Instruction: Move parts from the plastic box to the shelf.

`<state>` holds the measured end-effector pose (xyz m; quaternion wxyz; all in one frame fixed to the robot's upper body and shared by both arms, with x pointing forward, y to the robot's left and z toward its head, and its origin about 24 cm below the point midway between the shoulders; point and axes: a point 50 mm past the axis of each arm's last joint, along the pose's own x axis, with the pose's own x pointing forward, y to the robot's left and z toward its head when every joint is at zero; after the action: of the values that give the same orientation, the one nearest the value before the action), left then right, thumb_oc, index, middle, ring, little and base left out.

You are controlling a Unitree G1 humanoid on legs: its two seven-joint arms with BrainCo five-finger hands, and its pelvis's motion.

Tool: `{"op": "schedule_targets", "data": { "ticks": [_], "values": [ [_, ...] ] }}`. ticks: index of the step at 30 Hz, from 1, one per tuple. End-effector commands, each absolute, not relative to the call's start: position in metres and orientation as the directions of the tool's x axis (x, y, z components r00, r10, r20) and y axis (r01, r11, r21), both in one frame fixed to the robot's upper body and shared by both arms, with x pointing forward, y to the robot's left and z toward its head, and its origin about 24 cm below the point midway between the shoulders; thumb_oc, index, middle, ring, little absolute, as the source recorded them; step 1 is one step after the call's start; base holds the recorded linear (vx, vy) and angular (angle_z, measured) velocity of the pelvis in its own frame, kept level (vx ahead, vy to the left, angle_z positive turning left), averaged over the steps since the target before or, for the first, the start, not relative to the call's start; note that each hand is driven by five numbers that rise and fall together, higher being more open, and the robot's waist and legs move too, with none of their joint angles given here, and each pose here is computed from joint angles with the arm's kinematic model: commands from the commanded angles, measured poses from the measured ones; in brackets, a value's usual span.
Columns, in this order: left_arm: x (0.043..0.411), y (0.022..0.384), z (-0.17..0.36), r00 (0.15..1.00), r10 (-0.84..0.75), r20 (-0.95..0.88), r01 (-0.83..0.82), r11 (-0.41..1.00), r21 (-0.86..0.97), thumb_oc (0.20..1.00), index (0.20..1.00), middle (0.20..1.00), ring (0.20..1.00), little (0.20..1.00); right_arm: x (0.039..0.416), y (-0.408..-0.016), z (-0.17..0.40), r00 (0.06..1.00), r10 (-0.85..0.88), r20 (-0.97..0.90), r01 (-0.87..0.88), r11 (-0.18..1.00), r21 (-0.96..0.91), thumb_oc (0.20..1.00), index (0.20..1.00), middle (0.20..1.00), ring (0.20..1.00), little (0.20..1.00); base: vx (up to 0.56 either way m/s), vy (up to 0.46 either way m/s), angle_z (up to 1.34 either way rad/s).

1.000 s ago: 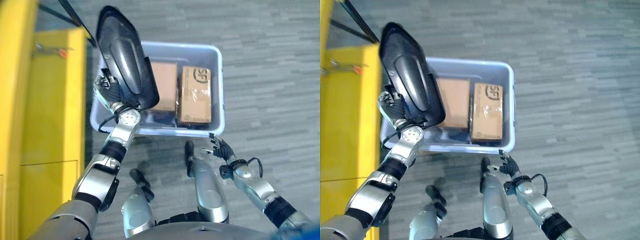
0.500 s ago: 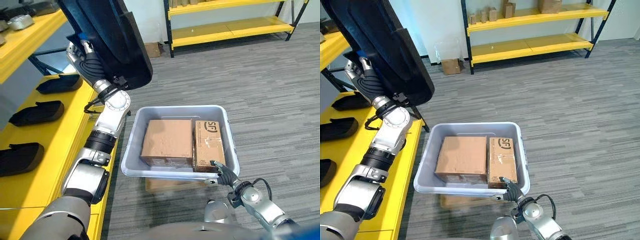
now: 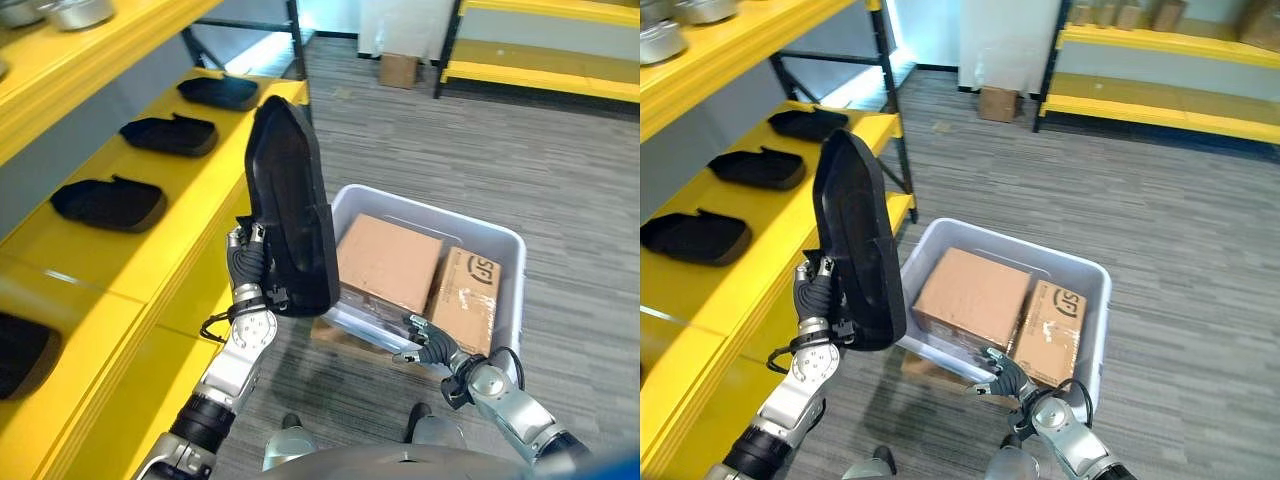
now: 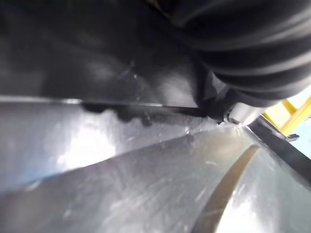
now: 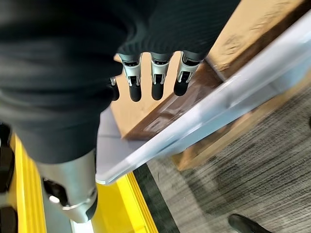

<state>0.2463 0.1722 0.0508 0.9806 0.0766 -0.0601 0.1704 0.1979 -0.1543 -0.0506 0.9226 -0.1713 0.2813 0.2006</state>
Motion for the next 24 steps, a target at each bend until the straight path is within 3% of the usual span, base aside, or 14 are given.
{"op": "schedule_targets", "data": {
  "ticks": [1,11,20,24],
  "values": [
    [0.253,0.163,0.099,0.904,0.136,0.405,-0.213,0.965,0.152,0.2,0.2,0.2,0.2,0.2,0.212,-0.143,-0.031,0.817,0.304,-0.49,-0.436,0.882,-0.18,1.0,1.0,1.0,1.0,1.0,0.0,0.215,0.24],
    [0.244,0.172,0.094,0.9,0.025,0.435,-0.167,0.942,0.292,0.2,0.2,0.2,0.2,0.2,0.214,-0.14,-0.036,0.857,0.226,-0.463,-0.317,0.94,-0.128,1.0,1.0,1.0,1.0,1.0,-0.04,0.187,0.13],
    [0.245,0.162,0.069,0.957,-0.022,0.291,-0.061,0.959,0.276,0.2,0.2,0.2,0.2,0.2,0.209,-0.167,-0.026,0.898,0.173,-0.405,-0.217,0.974,-0.064,1.0,1.0,1.0,1.0,1.0,-0.18,-0.1,0.62],
    [0.241,0.16,0.067,0.955,-0.026,0.294,-0.059,0.959,0.276,0.2,0.2,0.2,0.2,0.2,0.212,-0.165,-0.022,0.908,0.205,-0.366,-0.251,0.965,-0.082,1.0,1.0,1.0,1.0,1.0,-0.21,-0.084,0.24]
  ]
}}
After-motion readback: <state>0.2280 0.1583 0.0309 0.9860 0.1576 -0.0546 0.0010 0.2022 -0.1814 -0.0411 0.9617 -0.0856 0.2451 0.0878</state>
